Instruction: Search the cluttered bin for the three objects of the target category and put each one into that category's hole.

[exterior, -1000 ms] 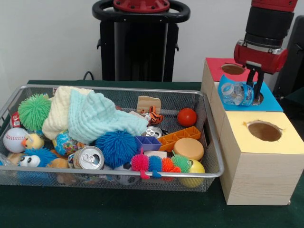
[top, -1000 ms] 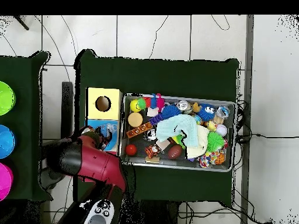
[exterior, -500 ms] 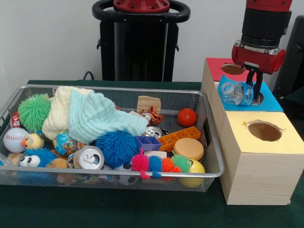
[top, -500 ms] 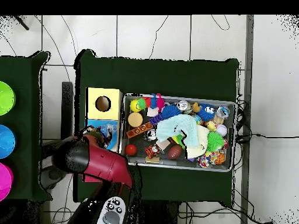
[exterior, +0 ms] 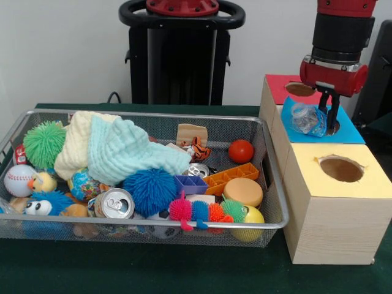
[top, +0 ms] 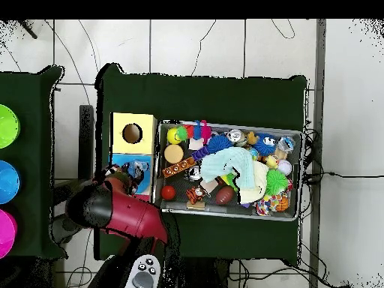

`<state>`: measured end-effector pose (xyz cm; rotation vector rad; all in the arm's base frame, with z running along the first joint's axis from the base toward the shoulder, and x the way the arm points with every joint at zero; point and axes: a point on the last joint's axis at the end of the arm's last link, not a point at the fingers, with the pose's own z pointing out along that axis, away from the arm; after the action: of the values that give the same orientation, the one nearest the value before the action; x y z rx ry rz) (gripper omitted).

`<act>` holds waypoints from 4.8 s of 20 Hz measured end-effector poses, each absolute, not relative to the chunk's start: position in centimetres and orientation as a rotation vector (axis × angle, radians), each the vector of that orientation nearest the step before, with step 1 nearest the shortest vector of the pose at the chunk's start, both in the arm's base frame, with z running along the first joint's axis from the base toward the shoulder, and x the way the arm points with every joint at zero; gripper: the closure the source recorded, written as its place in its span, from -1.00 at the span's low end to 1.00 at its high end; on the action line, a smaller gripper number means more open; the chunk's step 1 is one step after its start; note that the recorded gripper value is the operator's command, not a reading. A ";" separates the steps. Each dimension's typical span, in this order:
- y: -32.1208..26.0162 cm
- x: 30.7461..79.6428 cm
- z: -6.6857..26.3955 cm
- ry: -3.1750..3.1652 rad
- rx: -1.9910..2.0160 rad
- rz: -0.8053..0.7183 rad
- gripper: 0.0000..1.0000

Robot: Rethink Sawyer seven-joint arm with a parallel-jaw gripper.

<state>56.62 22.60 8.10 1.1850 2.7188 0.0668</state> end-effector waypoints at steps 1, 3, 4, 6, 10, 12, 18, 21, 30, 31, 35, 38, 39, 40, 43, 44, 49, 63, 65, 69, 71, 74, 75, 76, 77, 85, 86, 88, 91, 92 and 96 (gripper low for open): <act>22.8 56.4 7.9 2.714 1.177 0.067 1.00; 23.3 56.1 7.5 2.710 1.162 0.068 1.00; 23.8 55.8 7.2 2.711 1.152 0.070 1.00; 24.4 55.3 6.7 2.715 1.138 0.069 1.00; 24.6 54.0 5.4 2.683 1.111 0.043 1.00; 24.8 53.8 5.1 2.664 1.099 0.043 1.00; 24.8 53.4 4.4 2.621 1.080 0.041 1.00; 24.7 53.3 4.2 2.617 1.085 0.045 1.00; 24.3 53.5 4.0 2.631 1.141 0.082 1.00; 24.3 53.5 4.0 2.631 1.141 0.082 1.00; 24.3 53.5 4.0 2.632 1.141 0.083 1.00; 24.4 53.4 4.1 2.637 1.145 0.084 1.00; 24.4 53.4 4.1 2.640 1.148 0.084 1.00; 24.3 53.4 4.1 2.642 1.151 0.085 1.00; 24.3 53.4 4.4 2.651 1.162 0.084 1.00; 24.3 53.4 4.4 2.653 1.163 0.084 1.00; 24.2 53.3 4.7 2.655 1.174 0.075 -1.00; 24.3 53.1 4.9 2.644 1.173 0.059 -1.00; 24.3 53.1 5.0 2.645 1.175 0.058 -1.00; 24.1 52.9 5.7 2.654 1.175 0.049 -1.00; 24.1 53.0 6.7 2.660 1.177 0.052 -1.00; 24.2 52.8 8.4 2.680 1.184 0.060 -1.00; 24.2 52.8 8.9 2.686 1.187 0.063 -1.00; 24.1 52.5 9.7 2.707 1.199 0.066 -1.00; 24.2 52.2 10.0 2.721 1.204 0.067 -1.00; 25.1 50.3 10.4 2.851 1.251 0.072 -1.00; 25.2 50.0 10.4 2.864 1.253 0.069 -1.00; 25.4 49.5 10.6 2.883 1.253 0.058 -1.00; 24.9 48.4 11.2 2.921 1.234 0.009 -1.00; 24.7 48.3 11.4 2.928 1.228 0.000 -1.00; 22.2 47.9 13.2 2.971 1.185 -0.078 -1.00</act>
<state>47.92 22.17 13.22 1.1853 2.9714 -0.0778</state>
